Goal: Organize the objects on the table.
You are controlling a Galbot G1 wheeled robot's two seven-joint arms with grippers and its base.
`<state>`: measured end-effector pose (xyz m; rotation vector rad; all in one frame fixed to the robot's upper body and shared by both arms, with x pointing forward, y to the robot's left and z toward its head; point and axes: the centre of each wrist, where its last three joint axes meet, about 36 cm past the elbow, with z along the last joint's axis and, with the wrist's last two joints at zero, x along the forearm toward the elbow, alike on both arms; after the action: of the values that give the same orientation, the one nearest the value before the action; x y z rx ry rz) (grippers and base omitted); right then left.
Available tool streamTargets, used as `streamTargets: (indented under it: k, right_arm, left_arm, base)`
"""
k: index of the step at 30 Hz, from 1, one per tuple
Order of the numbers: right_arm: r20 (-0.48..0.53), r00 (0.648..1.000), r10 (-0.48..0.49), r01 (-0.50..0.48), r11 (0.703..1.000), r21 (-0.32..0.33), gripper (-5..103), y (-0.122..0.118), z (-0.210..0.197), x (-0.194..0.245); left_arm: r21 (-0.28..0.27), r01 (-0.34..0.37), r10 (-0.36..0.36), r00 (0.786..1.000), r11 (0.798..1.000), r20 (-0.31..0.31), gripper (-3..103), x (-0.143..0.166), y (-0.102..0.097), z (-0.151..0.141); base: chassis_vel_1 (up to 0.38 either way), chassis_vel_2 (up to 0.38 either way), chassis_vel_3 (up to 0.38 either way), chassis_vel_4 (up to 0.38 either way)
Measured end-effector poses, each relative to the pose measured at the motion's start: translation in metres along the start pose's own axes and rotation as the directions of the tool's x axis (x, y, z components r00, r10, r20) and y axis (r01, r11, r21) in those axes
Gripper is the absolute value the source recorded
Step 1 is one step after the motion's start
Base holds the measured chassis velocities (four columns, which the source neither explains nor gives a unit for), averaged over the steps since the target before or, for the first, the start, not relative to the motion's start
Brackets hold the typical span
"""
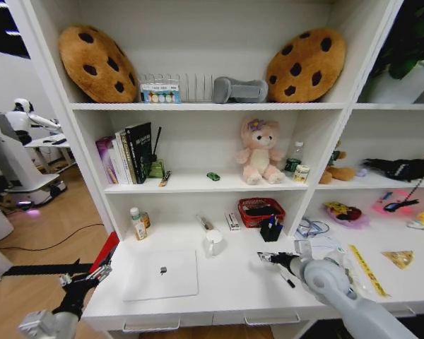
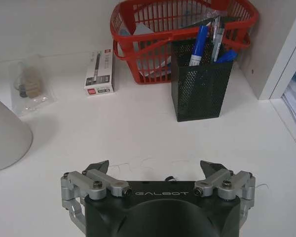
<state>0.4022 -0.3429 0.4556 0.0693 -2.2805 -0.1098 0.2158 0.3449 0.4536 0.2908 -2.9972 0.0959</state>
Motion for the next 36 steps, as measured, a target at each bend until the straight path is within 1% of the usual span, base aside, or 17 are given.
streamTargets:
  k: [2, 3, 5, 7, 23, 24, 25, 26, 29, 31, 32, 33, 34, 36]
  right_arm:
    - [-0.012, 1.000, 0.008, -0.008, 1.000, 0.017, 100, -0.007, 0.003, -0.006]
    - [-0.012, 1.000, 0.008, -0.008, 1.000, 0.017, 100, -0.007, 0.003, -0.006]
    - [-0.026, 1.000, 0.010, -0.008, 0.999, 0.043, 100, -0.012, 0.009, -0.012]
    - [-0.033, 0.999, 0.009, -0.007, 0.999, 0.054, 100, -0.013, 0.012, -0.014]
    - [-0.065, 0.998, 0.026, -0.017, 0.991, 0.133, 100, -0.012, 0.017, -0.030]
    - [-0.069, 0.997, 0.026, -0.016, 0.990, 0.140, 102, -0.011, 0.018, -0.031]
    - [-0.075, 0.997, 0.026, -0.015, 0.989, 0.149, 98, -0.010, 0.020, -0.032]
    - [-0.075, 0.997, 0.026, -0.015, 0.989, 0.149, 98, -0.010, 0.020, -0.032]
    - [-0.082, 0.996, 0.027, -0.014, 0.988, 0.152, 85, -0.009, 0.023, -0.034]
    - [-0.083, 0.996, 0.028, -0.015, 0.988, 0.152, 85, -0.010, 0.024, -0.034]
    - [-0.082, 0.996, 0.031, -0.018, 0.988, 0.153, 79, -0.010, 0.024, -0.035]
    - [-0.082, 0.996, 0.031, -0.018, 0.988, 0.153, 79, -0.010, 0.024, -0.035]
    - [-0.081, 0.996, 0.035, -0.022, 0.988, 0.155, 68, -0.011, 0.024, -0.036]
    - [-0.080, 0.996, 0.037, -0.024, 0.988, 0.155, 68, -0.011, 0.024, -0.036]
  left_arm:
    - [0.000, 0.006, -0.006, 1.000, 1.000, -0.003, 100, 0.000, 0.000, 0.001]
    - [0.000, 0.006, -0.006, 1.000, 1.000, -0.003, 100, 0.000, 0.000, 0.001]
    - [0.002, 0.010, -0.010, 1.000, 1.000, -0.006, 100, 0.001, -0.001, 0.003]
    - [0.005, 0.012, -0.012, 1.000, 1.000, -0.008, 100, 0.001, -0.002, 0.004]
    - [0.012, 0.023, -0.023, 1.000, 1.000, -0.008, 100, -0.001, -0.003, 0.005]
    - [0.013, 0.024, -0.024, 1.000, 1.000, -0.007, 100, -0.002, -0.003, 0.005]
    - [0.016, 0.025, -0.025, 1.000, 1.000, -0.007, 100, -0.002, -0.002, 0.005]
    - [0.016, 0.025, -0.025, 1.000, 1.000, -0.007, 100, -0.002, -0.002, 0.005]
    - [0.020, 0.026, -0.026, 1.000, 0.999, -0.007, 100, -0.004, -0.001, 0.006]
    - [0.020, 0.027, -0.027, 1.000, 0.999, -0.009, 100, -0.004, -0.001, 0.006]
    - [0.020, 0.028, -0.028, 1.000, 0.999, -0.010, 100, -0.004, 0.000, 0.007]
    - [0.020, 0.028, -0.028, 1.000, 0.999, -0.010, 100, -0.004, 0.000, 0.007]
    - [0.018, 0.028, -0.028, 1.000, 0.999, -0.011, 100, -0.004, 0.000, 0.007]
    - [0.017, 0.028, -0.028, 1.000, 0.999, -0.012, 100, -0.004, 0.000, 0.007]
  base:
    - [0.000, 0.000, 0.000, 0.000]
    - [0.000, 0.000, 0.000, 0.000]
    - [0.000, 0.000, 0.000, 0.000]
    - [0.000, 0.000, 0.000, 0.000]
    - [0.000, 0.000, 0.000, 0.000]
    - [0.000, 0.000, 0.000, 0.000]
    - [0.000, 0.000, 0.000, 0.000]
    - [0.000, 0.000, 0.000, 0.000]
    - [0.000, 0.000, 0.000, 0.000]
    - [0.000, 0.000, 0.000, 0.000]
    - [0.000, 0.000, 0.000, 0.000]
    - [0.000, 0.000, 0.000, 0.000]
    - [0.000, 0.000, 0.000, 0.000]
    - [0.000, 0.000, 0.000, 0.000]
